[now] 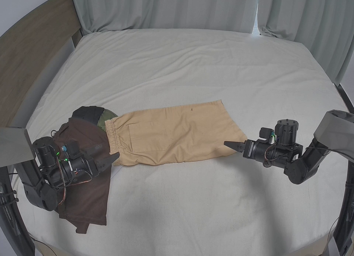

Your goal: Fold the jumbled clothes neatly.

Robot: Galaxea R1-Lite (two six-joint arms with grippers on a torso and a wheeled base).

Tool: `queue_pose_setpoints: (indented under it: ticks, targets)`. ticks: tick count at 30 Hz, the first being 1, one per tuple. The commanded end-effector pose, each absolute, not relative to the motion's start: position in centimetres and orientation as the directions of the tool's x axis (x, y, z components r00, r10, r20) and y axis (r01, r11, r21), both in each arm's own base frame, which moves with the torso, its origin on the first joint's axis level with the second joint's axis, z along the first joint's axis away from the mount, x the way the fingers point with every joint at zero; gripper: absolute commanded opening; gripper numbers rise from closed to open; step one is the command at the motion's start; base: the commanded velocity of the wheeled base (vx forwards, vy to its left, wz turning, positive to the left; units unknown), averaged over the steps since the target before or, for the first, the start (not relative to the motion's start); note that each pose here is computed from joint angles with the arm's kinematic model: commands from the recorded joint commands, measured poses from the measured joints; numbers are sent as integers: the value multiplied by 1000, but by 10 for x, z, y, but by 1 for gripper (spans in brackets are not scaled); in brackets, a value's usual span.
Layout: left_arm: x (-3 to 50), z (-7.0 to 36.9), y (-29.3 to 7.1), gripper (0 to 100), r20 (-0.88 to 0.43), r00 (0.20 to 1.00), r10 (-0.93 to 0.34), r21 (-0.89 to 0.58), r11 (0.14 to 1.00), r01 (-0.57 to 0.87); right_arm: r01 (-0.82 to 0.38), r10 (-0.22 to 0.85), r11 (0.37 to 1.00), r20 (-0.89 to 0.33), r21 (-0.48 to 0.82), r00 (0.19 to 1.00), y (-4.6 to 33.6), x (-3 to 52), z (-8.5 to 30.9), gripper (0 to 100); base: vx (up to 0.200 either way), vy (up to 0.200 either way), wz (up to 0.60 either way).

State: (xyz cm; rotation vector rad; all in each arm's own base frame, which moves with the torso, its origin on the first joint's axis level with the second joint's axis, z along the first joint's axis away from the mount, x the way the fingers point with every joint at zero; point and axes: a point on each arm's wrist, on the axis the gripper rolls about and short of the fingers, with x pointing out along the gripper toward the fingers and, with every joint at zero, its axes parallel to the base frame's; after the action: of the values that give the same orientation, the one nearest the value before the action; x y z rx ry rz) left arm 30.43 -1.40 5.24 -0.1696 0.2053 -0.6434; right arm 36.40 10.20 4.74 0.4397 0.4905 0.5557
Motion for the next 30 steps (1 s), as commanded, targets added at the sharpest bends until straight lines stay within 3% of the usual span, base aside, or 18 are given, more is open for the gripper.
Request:
queue_pose_setpoints:
  ticks: [1, 15, 30]
  targets:
    - [305, 52, -14, 100, -137, 782, -608, -219, 789, 575, -364, 591, 762, -345, 536, 729, 104, 366, 34, 100, 0, 0, 0]
    - [307, 53, -13, 100, -131, 784, -607, -223, 789, 573, -292, 602, 728, -374, 621, 706, 120, 389, 0, 100, 0, 0, 0]
    - [308, 50, -9, 100, -137, 789, -598, -229, 794, 562, -289, 604, 728, -383, 622, 699, 135, 407, -30, 100, 0, 0, 0]
